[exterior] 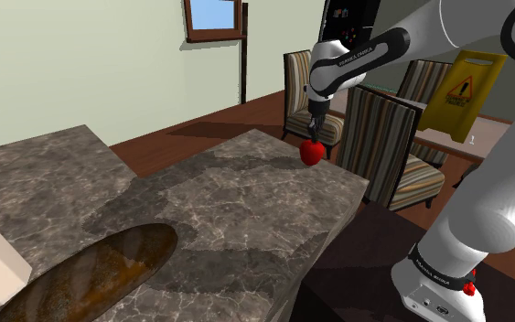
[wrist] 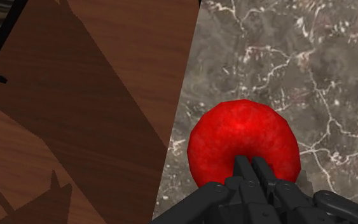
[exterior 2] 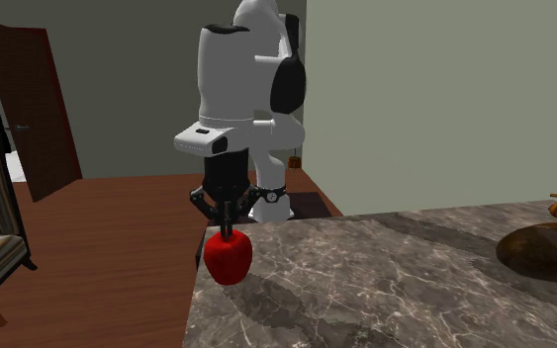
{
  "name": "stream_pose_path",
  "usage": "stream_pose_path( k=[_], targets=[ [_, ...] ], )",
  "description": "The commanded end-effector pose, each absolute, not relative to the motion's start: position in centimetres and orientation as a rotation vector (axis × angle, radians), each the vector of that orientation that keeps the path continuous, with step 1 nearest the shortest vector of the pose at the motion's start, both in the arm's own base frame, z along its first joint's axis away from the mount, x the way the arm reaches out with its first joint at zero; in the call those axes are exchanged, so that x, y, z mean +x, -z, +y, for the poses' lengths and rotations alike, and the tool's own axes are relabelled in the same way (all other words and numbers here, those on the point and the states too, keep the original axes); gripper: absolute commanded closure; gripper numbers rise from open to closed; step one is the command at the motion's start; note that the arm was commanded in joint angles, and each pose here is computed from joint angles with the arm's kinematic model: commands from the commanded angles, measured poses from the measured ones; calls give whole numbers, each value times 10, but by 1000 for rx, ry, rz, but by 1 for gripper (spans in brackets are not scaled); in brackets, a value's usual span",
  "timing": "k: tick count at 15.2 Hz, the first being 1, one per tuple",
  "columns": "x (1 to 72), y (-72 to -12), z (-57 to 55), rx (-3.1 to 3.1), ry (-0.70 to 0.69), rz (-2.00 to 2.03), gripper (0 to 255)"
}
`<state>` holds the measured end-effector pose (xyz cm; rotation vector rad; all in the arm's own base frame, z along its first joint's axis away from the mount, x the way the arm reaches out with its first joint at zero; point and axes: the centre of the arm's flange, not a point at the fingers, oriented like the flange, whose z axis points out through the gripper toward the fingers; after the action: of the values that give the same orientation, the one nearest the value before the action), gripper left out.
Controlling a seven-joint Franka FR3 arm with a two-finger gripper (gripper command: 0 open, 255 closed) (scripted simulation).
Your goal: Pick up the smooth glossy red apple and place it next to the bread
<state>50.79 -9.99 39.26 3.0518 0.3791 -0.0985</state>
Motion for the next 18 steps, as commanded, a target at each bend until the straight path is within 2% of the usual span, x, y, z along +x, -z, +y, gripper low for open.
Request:
stream_pose_path(
  k=[1,4,18],
  targets=[
    [508,-393,-100,3052,99,379,255],
    [508,-393,-100,3052,98,379,255],
    [508,-466,-100,3052,98,379,255]
  ],
)
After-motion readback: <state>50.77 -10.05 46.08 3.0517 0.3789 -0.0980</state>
